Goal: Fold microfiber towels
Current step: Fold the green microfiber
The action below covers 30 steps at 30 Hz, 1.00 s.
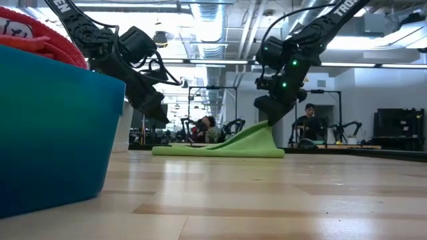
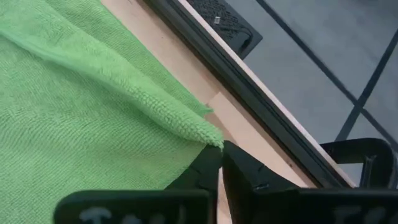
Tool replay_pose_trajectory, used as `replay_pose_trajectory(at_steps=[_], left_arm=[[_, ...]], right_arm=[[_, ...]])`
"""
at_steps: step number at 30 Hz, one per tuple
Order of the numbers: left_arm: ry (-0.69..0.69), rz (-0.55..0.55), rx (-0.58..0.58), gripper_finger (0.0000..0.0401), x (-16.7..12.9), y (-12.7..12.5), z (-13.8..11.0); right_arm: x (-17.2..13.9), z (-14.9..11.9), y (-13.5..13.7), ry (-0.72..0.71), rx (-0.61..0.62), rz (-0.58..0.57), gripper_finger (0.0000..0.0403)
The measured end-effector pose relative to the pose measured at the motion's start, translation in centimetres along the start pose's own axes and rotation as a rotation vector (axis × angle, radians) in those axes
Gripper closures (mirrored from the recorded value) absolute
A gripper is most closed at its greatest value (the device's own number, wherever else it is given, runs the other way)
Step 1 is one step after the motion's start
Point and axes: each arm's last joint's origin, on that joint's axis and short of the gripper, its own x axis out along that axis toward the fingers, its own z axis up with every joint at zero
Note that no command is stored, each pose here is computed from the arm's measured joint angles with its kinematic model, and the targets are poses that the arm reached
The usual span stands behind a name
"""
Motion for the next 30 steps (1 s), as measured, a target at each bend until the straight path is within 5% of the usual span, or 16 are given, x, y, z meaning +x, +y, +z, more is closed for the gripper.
replay_pose_trajectory(at_steps=[4, 12, 20, 30], left_arm=[[-0.008, -0.063, 0.014, 0.0282, 0.0, -0.1, 0.0], [-0.083, -0.311, 0.322, 0.028, -0.1, -0.9, -0.1], [-0.127, -0.305, 0.436, 0.028, 0.4, -0.9, 0.7], [0.166, -0.23, 0.351, 0.028, 5.3, -1.3, 3.6]], right_arm=[[0.2, 0.0, -0.5, 0.002, 0.017, 0.015, 0.0339], [0.4, 0.0, -0.8, 0.003, 0.023, 0.084, 0.0256], [0.4, 0.2, -0.8, -0.012, 0.005, 0.089, 0.0202], [0.4, 0.1, -0.8, -0.009, -0.004, 0.089, 0.0204]])
